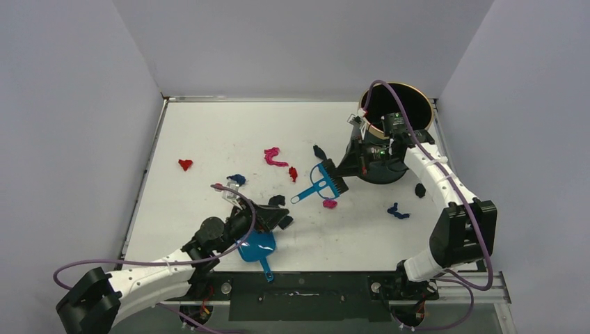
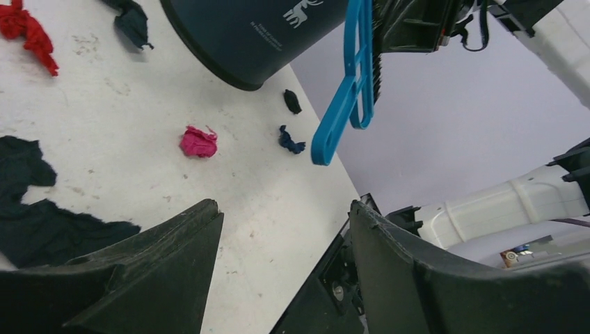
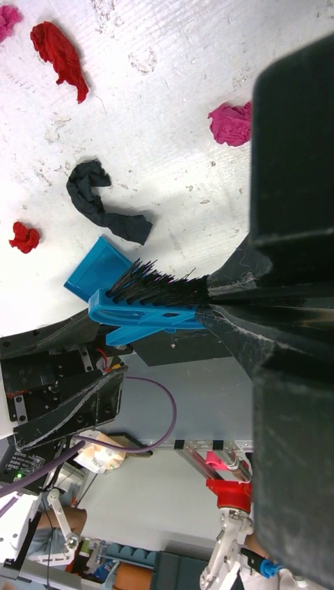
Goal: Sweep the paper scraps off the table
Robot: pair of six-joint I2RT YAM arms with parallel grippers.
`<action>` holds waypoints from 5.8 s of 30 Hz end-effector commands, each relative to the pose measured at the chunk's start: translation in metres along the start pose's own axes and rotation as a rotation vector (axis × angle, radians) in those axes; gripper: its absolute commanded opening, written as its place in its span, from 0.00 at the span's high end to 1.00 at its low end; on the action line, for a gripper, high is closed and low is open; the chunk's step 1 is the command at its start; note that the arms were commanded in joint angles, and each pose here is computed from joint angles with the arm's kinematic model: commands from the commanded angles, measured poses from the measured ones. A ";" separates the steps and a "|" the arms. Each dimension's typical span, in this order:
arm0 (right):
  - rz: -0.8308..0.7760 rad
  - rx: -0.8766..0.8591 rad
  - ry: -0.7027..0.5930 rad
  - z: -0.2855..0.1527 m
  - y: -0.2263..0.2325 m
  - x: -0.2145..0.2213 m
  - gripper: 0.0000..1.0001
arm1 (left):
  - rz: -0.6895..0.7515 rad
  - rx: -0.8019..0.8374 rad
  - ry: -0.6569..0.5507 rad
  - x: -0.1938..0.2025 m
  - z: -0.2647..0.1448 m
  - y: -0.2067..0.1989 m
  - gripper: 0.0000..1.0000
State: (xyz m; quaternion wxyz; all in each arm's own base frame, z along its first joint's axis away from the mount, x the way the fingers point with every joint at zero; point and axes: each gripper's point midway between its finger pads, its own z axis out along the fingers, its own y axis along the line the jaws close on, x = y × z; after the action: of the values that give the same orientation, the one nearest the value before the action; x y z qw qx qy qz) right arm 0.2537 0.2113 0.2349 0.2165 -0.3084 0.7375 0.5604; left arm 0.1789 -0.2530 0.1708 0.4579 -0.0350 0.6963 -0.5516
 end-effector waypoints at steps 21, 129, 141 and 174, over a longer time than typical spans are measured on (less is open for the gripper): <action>-0.096 0.029 -0.056 -0.007 0.015 -0.007 0.95 | -0.093 0.254 -0.065 -0.030 0.045 -0.071 0.69; -0.372 0.088 0.310 0.060 0.023 0.033 0.24 | 0.470 -0.098 0.422 -0.023 -0.028 -0.042 1.00; -0.444 0.217 0.540 0.132 -0.013 0.087 0.23 | 0.401 -0.708 -0.117 -0.130 -0.117 0.022 1.00; -0.230 0.266 0.718 0.252 -0.029 0.153 0.17 | 0.333 -0.833 -0.517 -0.179 -0.176 0.040 1.00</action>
State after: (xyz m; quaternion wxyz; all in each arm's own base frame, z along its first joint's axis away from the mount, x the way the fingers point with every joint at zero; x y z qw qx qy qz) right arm 0.1503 0.4076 0.0346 0.0440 -0.5467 0.7893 0.2760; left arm 0.1779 -0.0053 0.2322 0.6364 -0.2372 0.7256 -0.1107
